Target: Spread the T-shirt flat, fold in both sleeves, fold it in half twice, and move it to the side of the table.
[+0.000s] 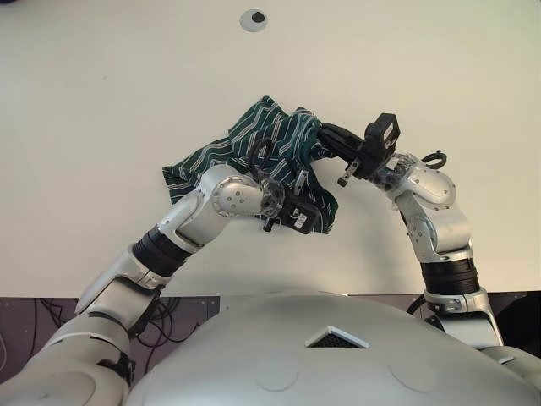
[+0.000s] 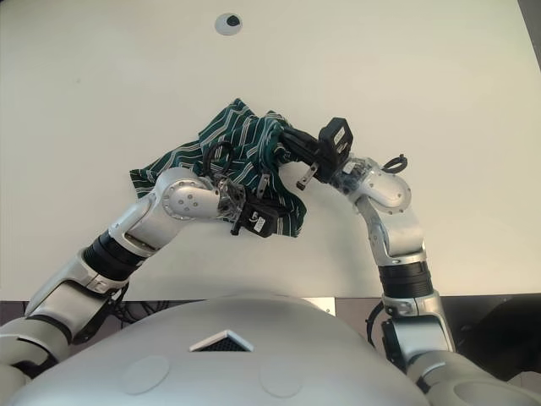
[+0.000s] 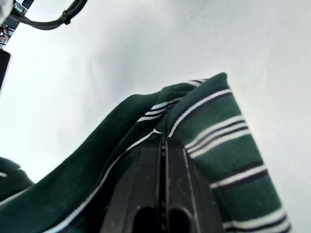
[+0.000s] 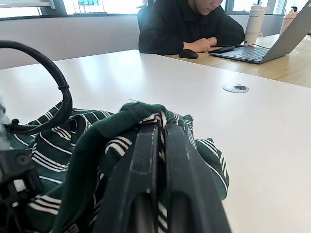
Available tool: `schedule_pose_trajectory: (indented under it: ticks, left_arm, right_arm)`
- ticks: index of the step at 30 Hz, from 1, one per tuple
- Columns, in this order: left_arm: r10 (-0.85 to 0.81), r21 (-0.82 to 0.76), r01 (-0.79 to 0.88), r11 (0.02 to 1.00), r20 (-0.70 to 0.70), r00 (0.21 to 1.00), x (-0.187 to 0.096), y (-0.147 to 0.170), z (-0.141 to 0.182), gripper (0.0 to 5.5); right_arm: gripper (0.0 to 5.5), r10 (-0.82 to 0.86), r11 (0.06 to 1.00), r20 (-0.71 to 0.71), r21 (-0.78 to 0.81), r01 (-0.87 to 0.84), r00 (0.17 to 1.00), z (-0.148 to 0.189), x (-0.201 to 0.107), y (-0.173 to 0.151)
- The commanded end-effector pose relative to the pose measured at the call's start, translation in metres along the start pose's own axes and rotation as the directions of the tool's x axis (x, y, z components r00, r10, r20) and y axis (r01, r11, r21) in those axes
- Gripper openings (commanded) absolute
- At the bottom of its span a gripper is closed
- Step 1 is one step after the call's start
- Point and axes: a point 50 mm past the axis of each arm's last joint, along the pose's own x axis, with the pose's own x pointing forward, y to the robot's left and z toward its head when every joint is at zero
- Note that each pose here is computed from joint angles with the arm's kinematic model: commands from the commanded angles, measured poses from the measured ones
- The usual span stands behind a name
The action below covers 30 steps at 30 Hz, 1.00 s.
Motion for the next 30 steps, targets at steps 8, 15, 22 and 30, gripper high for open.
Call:
schedule_pose_trajectory:
  ticks: [8, 15, 22, 30]
  left_arm:
    - [0.354, -0.241, -0.31, 0.92, 0.166, 0.92, -0.084, 0.015, -0.008, 0.02]
    - [0.64, -0.447, -0.5, 0.742, 0.248, 0.727, -0.164, 0.02, -0.011, 0.02]
    - [0.845, -0.579, -0.627, 0.521, 0.244, 0.476, -0.204, 0.042, -0.024, 0.02]
    - [0.964, -0.689, -0.676, 0.26, 0.146, 0.221, -0.24, 0.065, -0.045, 0.02]
  right_arm:
    - [0.0, -0.054, 0.999, 0.035, 0.005, 0.054, 0.998, 0.008, 0.003, -0.012]
    - [0.0, -0.144, 0.989, 0.077, 0.035, 0.142, 0.987, 0.015, -0.003, -0.03]
    - [0.0, -0.28, 0.96, 0.175, 0.027, 0.279, 0.944, 0.045, -0.012, -0.047]
    - [0.0, -0.302, 0.949, 0.257, -0.01, 0.315, 0.918, 0.087, -0.02, -0.044]
